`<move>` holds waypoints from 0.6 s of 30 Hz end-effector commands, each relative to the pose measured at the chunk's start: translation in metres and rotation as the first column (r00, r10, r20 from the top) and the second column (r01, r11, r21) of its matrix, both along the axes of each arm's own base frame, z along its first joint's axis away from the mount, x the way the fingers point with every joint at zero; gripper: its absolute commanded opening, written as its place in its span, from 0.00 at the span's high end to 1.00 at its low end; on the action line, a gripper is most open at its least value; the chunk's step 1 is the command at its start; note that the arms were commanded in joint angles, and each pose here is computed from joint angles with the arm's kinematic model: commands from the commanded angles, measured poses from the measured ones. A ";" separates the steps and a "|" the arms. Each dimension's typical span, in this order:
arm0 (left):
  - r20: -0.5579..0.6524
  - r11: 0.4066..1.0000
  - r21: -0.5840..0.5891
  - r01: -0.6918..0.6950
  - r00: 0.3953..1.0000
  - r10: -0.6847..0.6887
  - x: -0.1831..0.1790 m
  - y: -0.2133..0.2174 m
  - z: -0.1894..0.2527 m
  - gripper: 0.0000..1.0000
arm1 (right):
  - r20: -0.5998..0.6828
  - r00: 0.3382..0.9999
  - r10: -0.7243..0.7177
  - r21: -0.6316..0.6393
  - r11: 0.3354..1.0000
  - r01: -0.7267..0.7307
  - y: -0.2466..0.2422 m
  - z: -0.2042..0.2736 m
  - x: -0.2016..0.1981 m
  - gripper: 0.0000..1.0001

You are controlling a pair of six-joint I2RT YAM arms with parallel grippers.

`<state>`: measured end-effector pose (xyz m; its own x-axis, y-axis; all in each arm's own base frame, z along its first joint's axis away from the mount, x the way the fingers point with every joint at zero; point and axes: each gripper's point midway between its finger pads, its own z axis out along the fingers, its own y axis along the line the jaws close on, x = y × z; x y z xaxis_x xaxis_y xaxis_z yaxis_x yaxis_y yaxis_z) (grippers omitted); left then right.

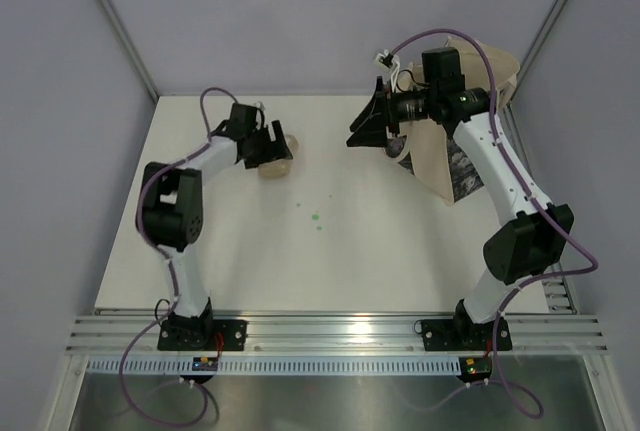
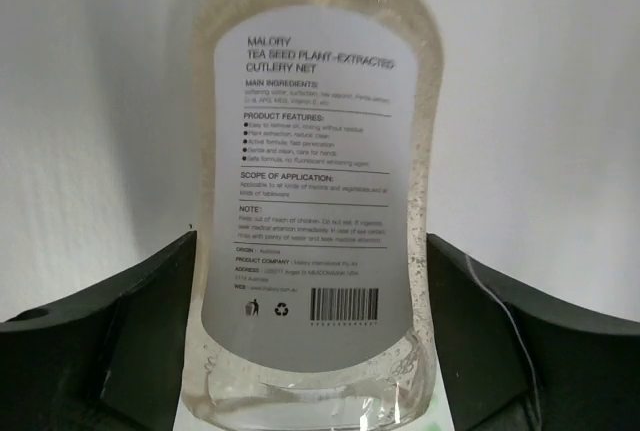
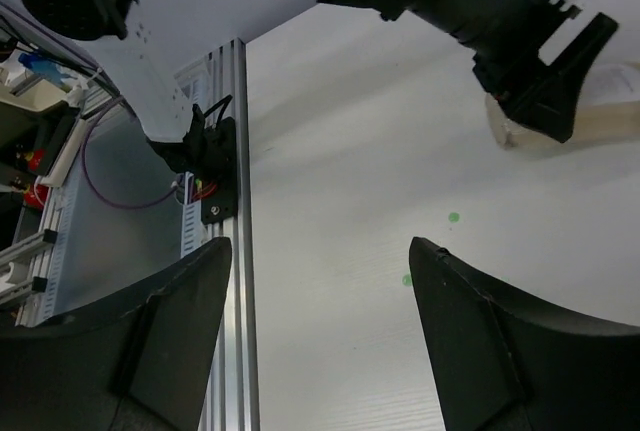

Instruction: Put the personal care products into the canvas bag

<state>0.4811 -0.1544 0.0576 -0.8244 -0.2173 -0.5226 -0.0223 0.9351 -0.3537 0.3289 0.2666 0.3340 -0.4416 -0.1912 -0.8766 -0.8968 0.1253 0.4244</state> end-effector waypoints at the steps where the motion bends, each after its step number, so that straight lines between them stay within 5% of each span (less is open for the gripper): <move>1: 0.425 0.874 -0.428 0.229 0.905 -0.029 -0.004 -0.046 0.158 1.00 | -0.019 1.000 -0.003 0.076 0.997 0.004 0.000 0.027 -0.016 0.20; 6: 0.376 0.686 -0.651 0.324 0.923 -0.079 -0.098 -0.054 0.161 1.00 | -0.079 0.996 0.030 0.063 0.998 -0.025 0.026 -0.002 -0.027 0.15; 10: 0.330 0.599 -0.721 0.349 0.933 -0.147 -0.141 -0.059 0.155 1.00 | 0.203 0.949 0.241 -0.094 0.970 -0.226 0.037 -0.046 -0.055 0.04; 13: 0.240 0.651 -0.699 0.297 0.954 -0.178 -0.161 -0.055 0.129 1.00 | 0.214 0.936 0.280 -0.135 0.957 -0.255 0.038 -0.063 -0.048 0.03; 16: 0.216 0.775 -0.570 0.273 0.960 -0.179 -0.168 -0.041 0.109 0.90 | 0.192 0.944 0.267 -0.168 0.957 -0.236 0.037 -0.068 -0.043 0.00; 18: 0.262 0.859 -0.427 0.282 0.948 -0.181 -0.164 -0.031 0.102 0.54 | 0.167 0.957 0.237 -0.219 0.955 -0.199 0.032 -0.084 -0.040 0.00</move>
